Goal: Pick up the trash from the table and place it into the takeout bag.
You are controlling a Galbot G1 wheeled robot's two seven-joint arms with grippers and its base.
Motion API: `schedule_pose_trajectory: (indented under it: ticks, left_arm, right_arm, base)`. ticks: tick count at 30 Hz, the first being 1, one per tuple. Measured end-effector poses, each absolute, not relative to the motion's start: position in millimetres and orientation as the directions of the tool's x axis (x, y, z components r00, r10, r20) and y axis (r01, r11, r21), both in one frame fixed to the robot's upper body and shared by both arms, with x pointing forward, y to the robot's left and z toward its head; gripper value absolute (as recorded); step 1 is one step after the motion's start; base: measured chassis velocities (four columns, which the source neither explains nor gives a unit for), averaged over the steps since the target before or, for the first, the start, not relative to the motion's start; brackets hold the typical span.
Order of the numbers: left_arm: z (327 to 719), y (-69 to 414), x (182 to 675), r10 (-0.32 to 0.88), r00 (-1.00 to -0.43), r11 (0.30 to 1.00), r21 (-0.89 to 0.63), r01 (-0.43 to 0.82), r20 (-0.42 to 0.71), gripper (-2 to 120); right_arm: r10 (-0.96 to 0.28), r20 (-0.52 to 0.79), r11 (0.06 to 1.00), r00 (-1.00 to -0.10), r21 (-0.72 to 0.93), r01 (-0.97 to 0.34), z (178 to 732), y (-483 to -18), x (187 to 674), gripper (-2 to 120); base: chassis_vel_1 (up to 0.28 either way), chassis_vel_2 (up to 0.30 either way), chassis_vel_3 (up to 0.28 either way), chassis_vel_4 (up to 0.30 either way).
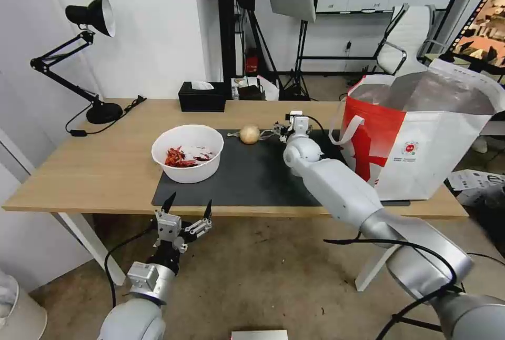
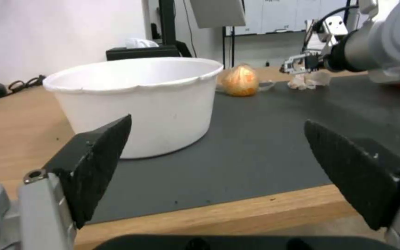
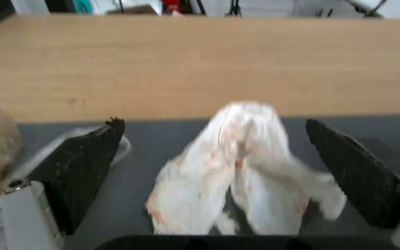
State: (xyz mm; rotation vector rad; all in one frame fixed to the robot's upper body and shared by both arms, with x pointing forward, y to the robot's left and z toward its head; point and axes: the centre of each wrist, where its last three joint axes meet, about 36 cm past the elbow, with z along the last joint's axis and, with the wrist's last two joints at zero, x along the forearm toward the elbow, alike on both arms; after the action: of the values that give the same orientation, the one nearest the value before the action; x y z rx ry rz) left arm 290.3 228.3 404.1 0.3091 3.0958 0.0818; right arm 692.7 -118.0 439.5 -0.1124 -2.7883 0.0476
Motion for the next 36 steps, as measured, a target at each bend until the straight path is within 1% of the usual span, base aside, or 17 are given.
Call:
schedule_pose_trajectory:
  ticks: [10, 12, 13, 17, 18, 20, 21, 22, 23, 26, 27, 29, 30, 31, 33, 34, 36]
  left_arm:
    - [400, 225, 286, 0.198, -0.980, 0.979, 0.047, 0.197, -0.015, 100]
    - [399, 224, 285, 0.197, -0.980, 0.979, 0.047, 0.196, -0.015, 100]
    - [399, 224, 285, 0.197, -0.980, 0.979, 0.047, 0.196, -0.015, 100]
    - [398, 224, 283, 0.197, -0.980, 0.979, 0.048, 0.196, -0.017, 100]
    - [398, 224, 283, 0.197, -0.980, 0.979, 0.048, 0.196, -0.017, 100]
    - [397, 224, 283, 0.197, -0.980, 0.979, 0.048, 0.196, -0.018, 100]
    - [397, 224, 283, 0.197, -0.980, 0.979, 0.048, 0.196, -0.018, 100]
    - [397, 223, 283, 0.198, -0.980, 0.979, 0.047, 0.197, -0.018, 100]
    - [397, 223, 283, 0.198, -0.980, 0.979, 0.047, 0.197, -0.018, 100]
    - [396, 223, 283, 0.201, -0.980, 0.979, 0.046, 0.200, -0.016, 100]
    - [396, 223, 283, 0.201, -0.980, 0.979, 0.046, 0.200, -0.016, 100]
    - [395, 223, 283, 0.201, -0.980, 0.979, 0.046, 0.200, -0.014, 100]
    - [395, 223, 283, 0.201, -0.980, 0.979, 0.046, 0.200, -0.014, 100]
    - [395, 223, 283, 0.201, -0.979, 0.979, 0.046, 0.201, -0.014, 100]
    - [395, 223, 284, 0.203, -0.979, 0.978, 0.047, 0.202, -0.014, 100]
    - [395, 223, 284, 0.203, -0.979, 0.978, 0.047, 0.202, -0.014, 100]
    - [394, 222, 284, 0.205, -0.979, 0.978, 0.046, 0.204, -0.014, 100]
  right_arm:
    - [0.100, 0.368, 0.995, -0.924, -0.028, 0.096, 431, -123, 694, 99]
    - [0.096, 0.377, 0.995, -0.921, -0.013, 0.098, 429, -126, 692, 91]
    - [0.096, 0.377, 0.995, -0.921, -0.013, 0.098, 429, -126, 692, 91]
    - [0.085, 0.393, 0.995, -0.916, 0.016, 0.100, 425, -131, 686, 71]
    - [0.085, 0.393, 0.995, -0.916, 0.016, 0.100, 425, -131, 686, 71]
    - [0.082, 0.395, 0.995, -0.915, 0.022, 0.099, 425, -132, 685, 65]
    - [0.080, 0.396, 0.995, -0.915, 0.026, 0.098, 424, -133, 683, 58]
    - [0.078, 0.397, 0.995, -0.914, 0.030, 0.098, 424, -134, 682, 55]
    - [0.078, 0.397, 0.995, -0.914, 0.030, 0.098, 424, -134, 682, 55]
    - [0.073, 0.400, 0.994, -0.914, 0.040, 0.097, 423, -135, 680, 39]
    - [0.073, 0.400, 0.994, -0.914, 0.040, 0.097, 423, -135, 680, 39]
    - [0.070, 0.400, 0.994, -0.914, 0.045, 0.096, 423, -136, 680, 32]
    - [0.070, 0.400, 0.994, -0.914, 0.045, 0.096, 423, -136, 680, 32]
    - [0.066, 0.399, 0.994, -0.914, 0.049, 0.093, 423, -137, 679, 24]
    - [0.059, 0.397, 0.994, -0.916, 0.057, 0.088, 424, -139, 677, 14]
    - [0.059, 0.397, 0.994, -0.916, 0.057, 0.088, 424, -139, 677, 14]
    - [0.053, 0.396, 0.994, -0.917, 0.065, 0.086, 424, -141, 675, 4]
  base:
    - [0.000, 0.000, 0.000, 0.000]
    - [0.000, 0.000, 0.000, 0.000]
    - [0.000, 0.000, 0.000, 0.000]
    - [0.000, 0.000, 0.000, 0.000]
    - [0.000, 0.000, 0.000, 0.000]
    - [0.000, 0.000, 0.000, 0.000]
    - [0.000, 0.000, 0.000, 0.000]
    - [0.000, 0.000, 0.000, 0.000]
    - [0.000, 0.000, 0.000, 0.000]
    - [0.000, 0.000, 0.000, 0.000]
    - [0.000, 0.000, 0.000, 0.000]
    - [0.000, 0.000, 0.000, 0.000]
    - [0.000, 0.000, 0.000, 0.000]
    - [0.000, 0.000, 0.000, 0.000]
    - [0.000, 0.000, 0.000, 0.000]
    - [0.000, 0.000, 0.000, 0.000]
    - [0.000, 0.000, 0.000, 0.000]
